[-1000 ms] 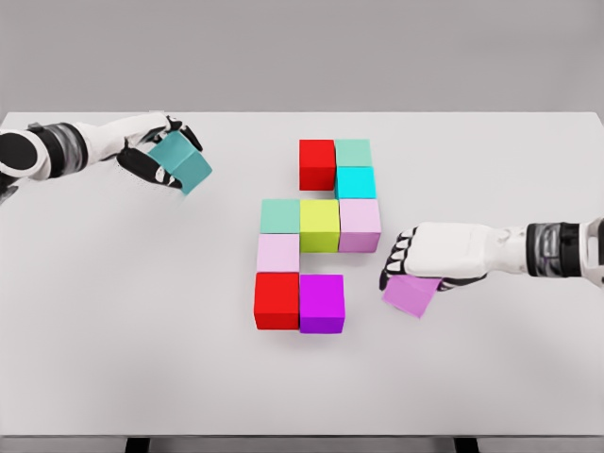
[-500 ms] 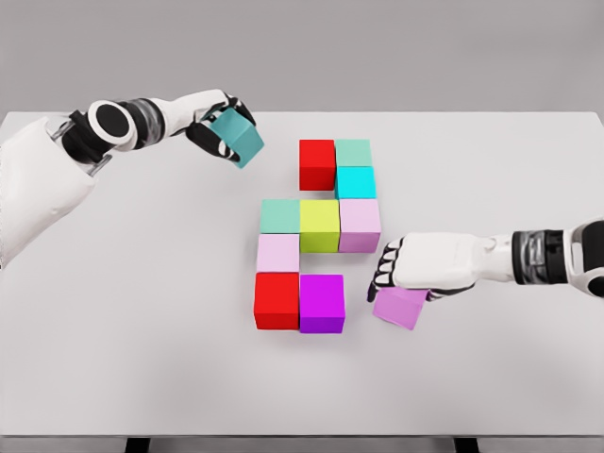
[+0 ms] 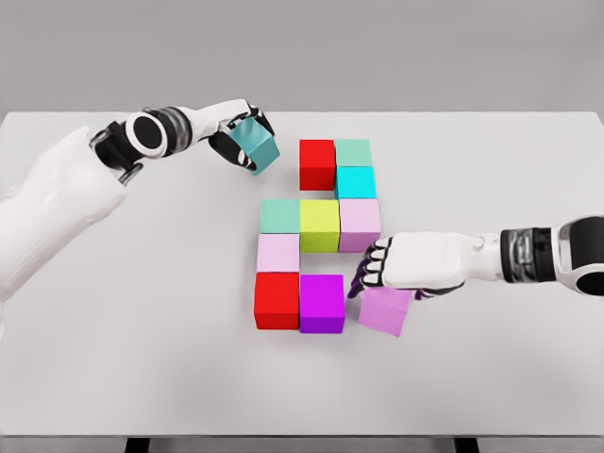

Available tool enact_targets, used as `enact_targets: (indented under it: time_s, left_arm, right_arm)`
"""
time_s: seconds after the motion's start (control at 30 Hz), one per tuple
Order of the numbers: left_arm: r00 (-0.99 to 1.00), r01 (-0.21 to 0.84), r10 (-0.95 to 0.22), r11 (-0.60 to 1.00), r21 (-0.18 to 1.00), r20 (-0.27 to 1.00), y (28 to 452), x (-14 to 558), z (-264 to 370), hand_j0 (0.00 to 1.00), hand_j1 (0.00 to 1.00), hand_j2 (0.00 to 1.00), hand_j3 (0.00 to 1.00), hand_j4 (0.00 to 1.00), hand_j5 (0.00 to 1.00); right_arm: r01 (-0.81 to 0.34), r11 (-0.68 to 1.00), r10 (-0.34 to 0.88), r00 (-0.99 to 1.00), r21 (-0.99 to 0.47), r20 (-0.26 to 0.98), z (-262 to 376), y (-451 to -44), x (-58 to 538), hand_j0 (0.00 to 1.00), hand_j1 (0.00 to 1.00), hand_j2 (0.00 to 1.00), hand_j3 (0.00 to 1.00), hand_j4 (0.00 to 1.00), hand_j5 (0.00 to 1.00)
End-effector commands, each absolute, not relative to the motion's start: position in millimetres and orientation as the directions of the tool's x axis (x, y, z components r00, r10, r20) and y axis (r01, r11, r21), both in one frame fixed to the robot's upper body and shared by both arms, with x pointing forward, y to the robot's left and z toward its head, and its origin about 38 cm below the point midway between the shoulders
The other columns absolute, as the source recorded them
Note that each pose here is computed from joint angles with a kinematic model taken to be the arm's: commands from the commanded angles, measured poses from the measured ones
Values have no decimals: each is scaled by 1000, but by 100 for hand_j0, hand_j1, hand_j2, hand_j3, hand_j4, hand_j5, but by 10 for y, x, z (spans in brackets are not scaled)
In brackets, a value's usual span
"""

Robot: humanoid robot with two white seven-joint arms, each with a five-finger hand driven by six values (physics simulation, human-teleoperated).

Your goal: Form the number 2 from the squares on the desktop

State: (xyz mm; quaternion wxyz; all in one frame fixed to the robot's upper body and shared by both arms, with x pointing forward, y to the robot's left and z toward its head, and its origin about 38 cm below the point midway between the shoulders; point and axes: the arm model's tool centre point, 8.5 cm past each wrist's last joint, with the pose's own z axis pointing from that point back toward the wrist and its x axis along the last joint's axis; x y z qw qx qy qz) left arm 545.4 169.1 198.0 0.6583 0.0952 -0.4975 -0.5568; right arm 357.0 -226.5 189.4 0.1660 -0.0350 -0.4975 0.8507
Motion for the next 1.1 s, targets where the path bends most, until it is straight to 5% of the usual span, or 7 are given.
enact_targets:
  time_s: [0.0, 0.43, 0.47, 0.63, 1.03, 1.07]
  left_arm:
    - [-126, 641, -828, 353, 682, 547, 1633, 5451, 1971, 59, 59, 59, 59, 59, 59]
    - [-186, 643, -812, 325, 693, 554, 1575, 5424, 1997, 82, 82, 82, 82, 82, 82]
    - [-194, 643, -809, 322, 695, 555, 1591, 5419, 1988, 84, 84, 84, 84, 84, 84]
    - [-195, 640, -810, 322, 698, 553, 1613, 5424, 1999, 98, 98, 98, 98, 98, 98]
    - [-229, 626, -802, 313, 715, 552, 1701, 5433, 2051, 100, 100, 100, 100, 100, 100]
    - [-229, 626, -802, 313, 715, 552, 1701, 5433, 2051, 100, 100, 100, 100, 100, 100]
  right_arm:
    - [-249, -443, 316, -942, -861, 110, 1903, -2247, 3574, 100, 100, 100, 100, 100, 100]
    - [-222, -352, 527, -850, -909, 3, 2384, -3035, 3710, 100, 100, 100, 100, 100, 100]
    - [-243, -346, 544, -839, -906, 17, 2323, -3107, 3668, 93, 93, 93, 93, 93, 93]
    - [-290, -378, 570, -821, -879, 26, 2163, -3240, 3620, 100, 100, 100, 100, 100, 100]
    - [-320, -491, 577, -816, -810, -28, 1861, -3348, 3481, 100, 100, 100, 100, 100, 100]
    - [-320, -491, 577, -817, -810, -27, 1858, -3344, 3477, 94, 94, 94, 94, 94, 94]
